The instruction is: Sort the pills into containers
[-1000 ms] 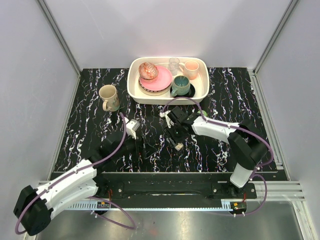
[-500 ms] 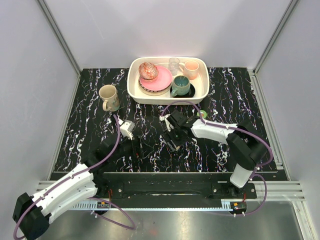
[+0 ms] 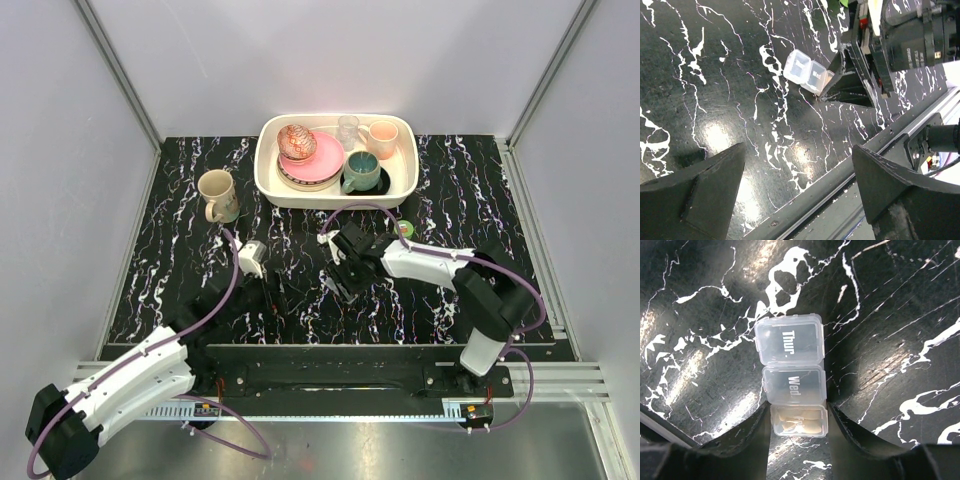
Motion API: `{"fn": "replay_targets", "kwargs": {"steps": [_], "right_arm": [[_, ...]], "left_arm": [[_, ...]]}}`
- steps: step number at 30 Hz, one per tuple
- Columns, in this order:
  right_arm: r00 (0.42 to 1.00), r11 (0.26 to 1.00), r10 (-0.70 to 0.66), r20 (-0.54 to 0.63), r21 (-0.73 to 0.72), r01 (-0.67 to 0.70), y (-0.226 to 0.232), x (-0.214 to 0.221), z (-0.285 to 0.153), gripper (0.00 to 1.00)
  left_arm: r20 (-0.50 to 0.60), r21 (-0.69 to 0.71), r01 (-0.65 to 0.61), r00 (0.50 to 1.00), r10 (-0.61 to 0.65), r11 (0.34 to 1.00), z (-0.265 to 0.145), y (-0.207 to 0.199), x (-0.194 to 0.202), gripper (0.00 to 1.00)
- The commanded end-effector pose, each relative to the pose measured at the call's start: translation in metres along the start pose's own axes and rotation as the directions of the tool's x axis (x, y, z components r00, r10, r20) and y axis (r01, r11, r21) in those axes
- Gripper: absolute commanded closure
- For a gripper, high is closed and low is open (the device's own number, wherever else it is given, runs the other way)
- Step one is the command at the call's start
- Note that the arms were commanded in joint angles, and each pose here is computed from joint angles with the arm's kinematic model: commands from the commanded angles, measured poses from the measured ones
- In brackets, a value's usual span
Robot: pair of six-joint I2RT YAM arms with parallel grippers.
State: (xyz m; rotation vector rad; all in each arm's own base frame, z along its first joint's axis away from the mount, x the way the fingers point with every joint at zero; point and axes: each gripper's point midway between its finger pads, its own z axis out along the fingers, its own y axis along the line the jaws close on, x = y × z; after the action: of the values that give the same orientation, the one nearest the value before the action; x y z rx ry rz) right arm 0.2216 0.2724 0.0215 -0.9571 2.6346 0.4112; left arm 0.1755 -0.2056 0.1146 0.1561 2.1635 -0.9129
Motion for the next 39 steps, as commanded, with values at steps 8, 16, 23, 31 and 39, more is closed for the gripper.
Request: {"fn": "replay_targets", "kwargs": {"steps": [8, 16, 23, 31, 39], "right_arm": [[0.971, 0.986, -0.096, 0.220, -0.112, 0.123, 0.054, -0.031, -0.064, 0.66], [0.942, 0.947, -0.115, 0.315, -0.250, 0.199, 0.108, -0.039, -0.113, 0.66], [0.909, 0.935, -0.097, 0.406, -0.276, 0.223, 0.124, -0.054, -0.149, 0.67], [0.880, 0.943, -0.091, 0.466, -0.243, 0.226, 0.121, -0.070, -0.162, 0.68], [0.844, 0.945, -0.073, 0.532, -0.233, 0.229, 0.124, -0.085, -0.176, 0.69]], "left_arm": [[0.174, 0.039, 0.197, 0.964, -0.201, 0.980, -0.011, -0.039, -0.072, 0.05], [0.231, 0.085, 0.224, 0.944, -0.238, 0.971, -0.015, -0.060, -0.108, 0.09], [0.186, 0.128, 0.232, 0.949, -0.253, 0.964, -0.012, -0.070, -0.104, 0.17], [0.142, 0.225, 0.273, 0.941, -0.308, 0.935, -0.017, -0.085, -0.096, 0.25], [0.128, 0.240, 0.285, 0.938, -0.322, 0.928, -0.022, -0.084, -0.089, 0.30]]}}
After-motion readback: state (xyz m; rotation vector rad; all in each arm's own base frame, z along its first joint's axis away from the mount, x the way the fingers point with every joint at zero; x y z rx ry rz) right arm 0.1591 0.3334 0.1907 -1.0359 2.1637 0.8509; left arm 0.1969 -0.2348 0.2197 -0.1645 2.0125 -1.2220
